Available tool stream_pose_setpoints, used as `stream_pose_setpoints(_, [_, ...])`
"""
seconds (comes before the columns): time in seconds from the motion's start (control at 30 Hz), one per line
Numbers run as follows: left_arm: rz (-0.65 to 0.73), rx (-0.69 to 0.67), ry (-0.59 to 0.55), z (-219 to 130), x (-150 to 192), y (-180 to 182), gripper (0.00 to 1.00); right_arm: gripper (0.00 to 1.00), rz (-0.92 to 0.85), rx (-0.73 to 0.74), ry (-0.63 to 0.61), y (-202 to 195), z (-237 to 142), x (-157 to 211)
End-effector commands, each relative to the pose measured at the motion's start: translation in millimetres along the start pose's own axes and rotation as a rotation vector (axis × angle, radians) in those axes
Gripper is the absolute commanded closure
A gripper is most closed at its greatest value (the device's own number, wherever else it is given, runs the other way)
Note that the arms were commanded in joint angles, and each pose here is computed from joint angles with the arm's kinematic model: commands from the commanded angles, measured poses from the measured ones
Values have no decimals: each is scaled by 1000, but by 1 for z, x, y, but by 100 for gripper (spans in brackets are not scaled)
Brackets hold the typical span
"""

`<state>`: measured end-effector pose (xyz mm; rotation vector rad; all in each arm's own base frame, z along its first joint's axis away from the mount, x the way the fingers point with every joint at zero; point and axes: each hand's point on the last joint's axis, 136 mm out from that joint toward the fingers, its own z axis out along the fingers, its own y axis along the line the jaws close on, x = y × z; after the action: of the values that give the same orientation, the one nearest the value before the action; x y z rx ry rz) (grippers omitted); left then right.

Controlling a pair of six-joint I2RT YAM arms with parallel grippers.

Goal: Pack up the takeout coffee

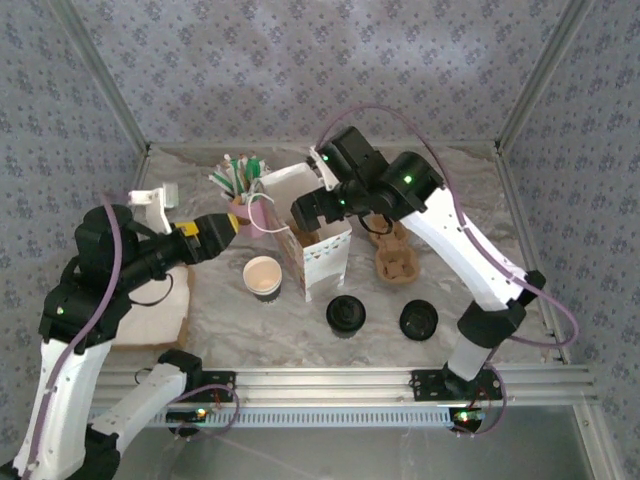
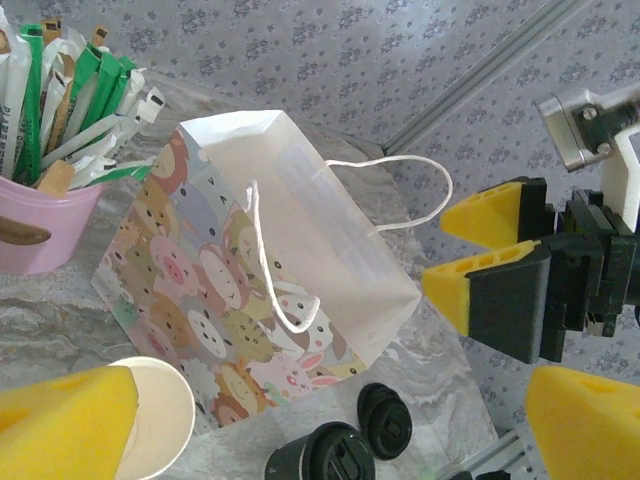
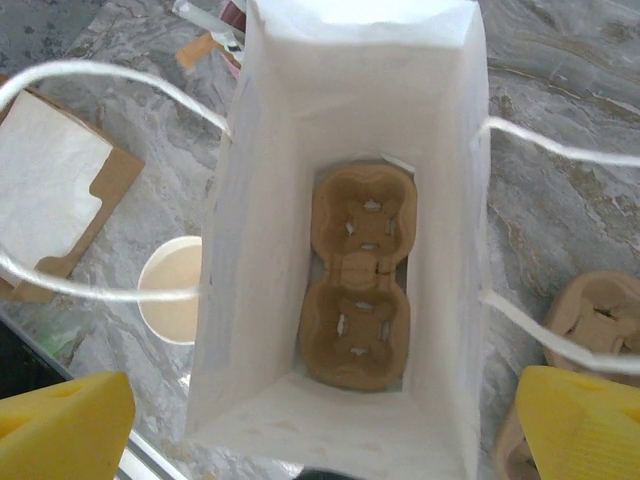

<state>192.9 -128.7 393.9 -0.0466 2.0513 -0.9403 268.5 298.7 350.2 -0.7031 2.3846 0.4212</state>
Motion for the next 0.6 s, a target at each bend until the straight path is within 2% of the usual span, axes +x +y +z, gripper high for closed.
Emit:
stream_pose_setpoints(0.0, [-38, -5, 24, -6, 10, 3, 0, 0, 5, -35, -45, 3, -22, 5])
stream_pose_setpoints(0.57, [-182, 31, 153, -7, 58, 14, 1, 0, 142, -50, -79, -18, -60, 66])
